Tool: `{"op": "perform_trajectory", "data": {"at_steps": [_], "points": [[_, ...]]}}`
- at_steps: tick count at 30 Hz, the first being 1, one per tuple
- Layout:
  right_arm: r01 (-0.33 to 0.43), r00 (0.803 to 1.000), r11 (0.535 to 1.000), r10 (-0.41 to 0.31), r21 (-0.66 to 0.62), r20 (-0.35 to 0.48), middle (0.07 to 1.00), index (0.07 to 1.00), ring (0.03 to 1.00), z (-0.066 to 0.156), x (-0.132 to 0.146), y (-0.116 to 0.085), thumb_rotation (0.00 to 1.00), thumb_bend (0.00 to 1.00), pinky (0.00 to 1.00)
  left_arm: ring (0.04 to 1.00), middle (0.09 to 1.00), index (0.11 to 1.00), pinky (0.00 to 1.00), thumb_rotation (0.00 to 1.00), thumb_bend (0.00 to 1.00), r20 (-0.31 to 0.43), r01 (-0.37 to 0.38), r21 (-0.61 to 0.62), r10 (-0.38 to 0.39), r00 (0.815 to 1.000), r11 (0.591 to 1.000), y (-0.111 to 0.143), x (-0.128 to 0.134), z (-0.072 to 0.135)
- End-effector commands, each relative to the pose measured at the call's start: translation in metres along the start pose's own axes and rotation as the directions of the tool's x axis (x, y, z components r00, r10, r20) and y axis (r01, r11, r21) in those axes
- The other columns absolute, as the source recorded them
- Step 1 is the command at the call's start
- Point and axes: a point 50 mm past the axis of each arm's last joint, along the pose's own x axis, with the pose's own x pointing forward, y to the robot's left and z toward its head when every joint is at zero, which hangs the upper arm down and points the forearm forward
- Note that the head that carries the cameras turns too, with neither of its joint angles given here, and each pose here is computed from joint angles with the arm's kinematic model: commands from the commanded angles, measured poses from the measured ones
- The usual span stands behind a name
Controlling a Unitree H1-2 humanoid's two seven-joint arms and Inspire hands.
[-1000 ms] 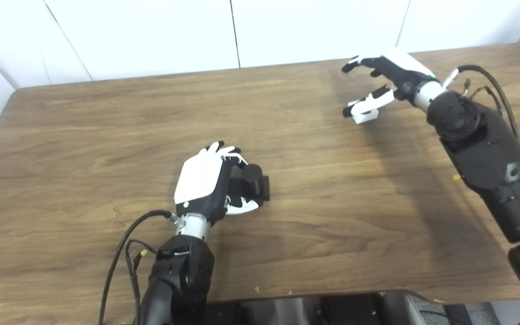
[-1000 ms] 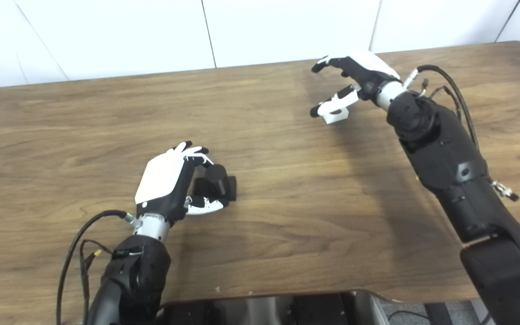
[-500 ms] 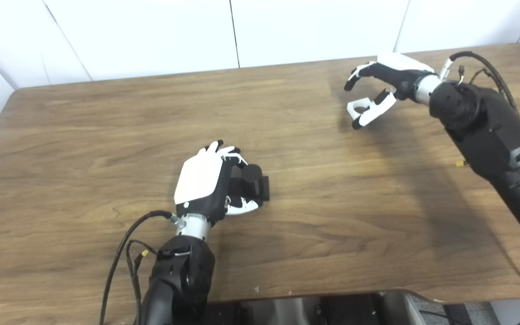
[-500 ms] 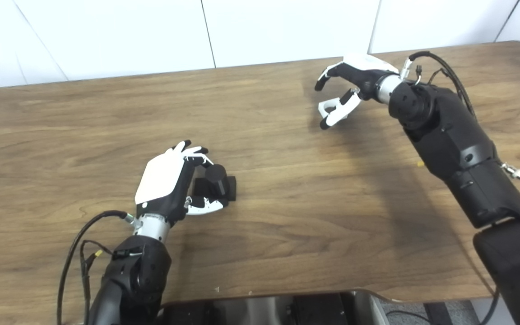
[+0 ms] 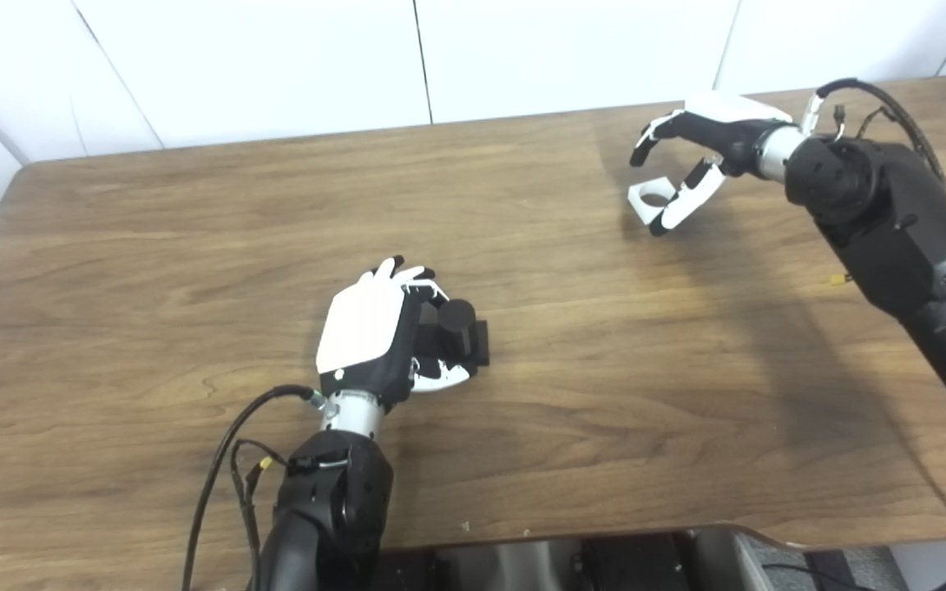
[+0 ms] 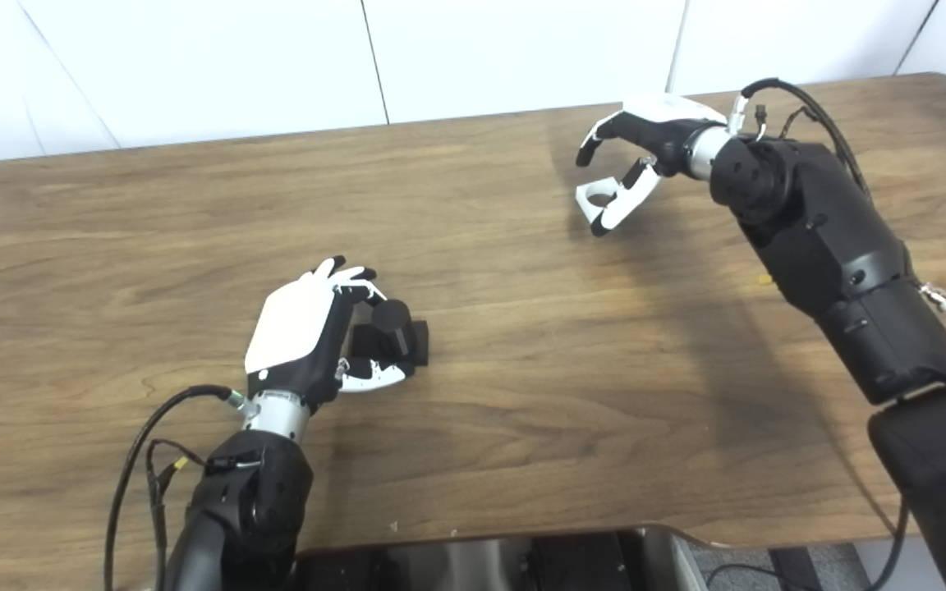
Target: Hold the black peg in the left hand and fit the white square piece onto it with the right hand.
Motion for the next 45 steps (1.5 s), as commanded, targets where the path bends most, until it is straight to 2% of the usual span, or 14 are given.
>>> {"op": "perform_trajectory", "data": {"at_steps": [1, 12, 23, 31, 45], "points": [[0.092, 0.995, 0.995, -0.091, -0.041, 0.026, 0.916, 0.733, 0.982, 0.007, -0.004, -0.042, 0.24, 0.90, 0.90, 0.969, 0.858, 0.486, 0.96, 0.08, 0.52, -0.022, 0.104, 0.001, -0.104, 0.994, 0.995, -0.018, -0.007, -0.004], [0.073, 0.997, 0.997, -0.073, -0.038, 0.004, 0.924, 0.737, 0.977, 0.005, 0.004, -0.039, 0.24, 0.89, 0.87, 0.966, 0.856, 0.486, 0.96, 0.07, 0.52, -0.023, 0.099, 0.005, -0.099, 0.995, 0.995, -0.018, -0.008, -0.005], [0.088, 0.996, 0.996, -0.088, 0.001, -0.015, 0.932, 0.740, 0.985, -0.003, 0.014, -0.029, 0.25, 0.88, 0.87, 0.965, 0.867, 0.486, 0.96, 0.08, 0.52, -0.008, 0.105, 0.017, -0.105, 0.994, 0.994, -0.017, -0.006, -0.003], [0.073, 0.997, 0.997, -0.074, -0.018, -0.028, 0.929, 0.741, 0.981, -0.007, 0.021, -0.020, 0.28, 0.88, 0.88, 0.966, 0.871, 0.486, 0.96, 0.08, 0.52, -0.011, 0.105, 0.015, -0.105, 0.994, 0.994, -0.016, -0.005, -0.001], [0.050, 0.998, 0.999, -0.050, -0.001, -0.027, 0.938, 0.723, 0.991, -0.010, 0.029, -0.009, 0.25, 0.90, 0.87, 0.971, 0.871, 0.486, 0.97, 0.08, 0.52, -0.008, 0.095, 0.007, -0.095, 0.995, 0.995, -0.016, -0.006, 0.001]]}}
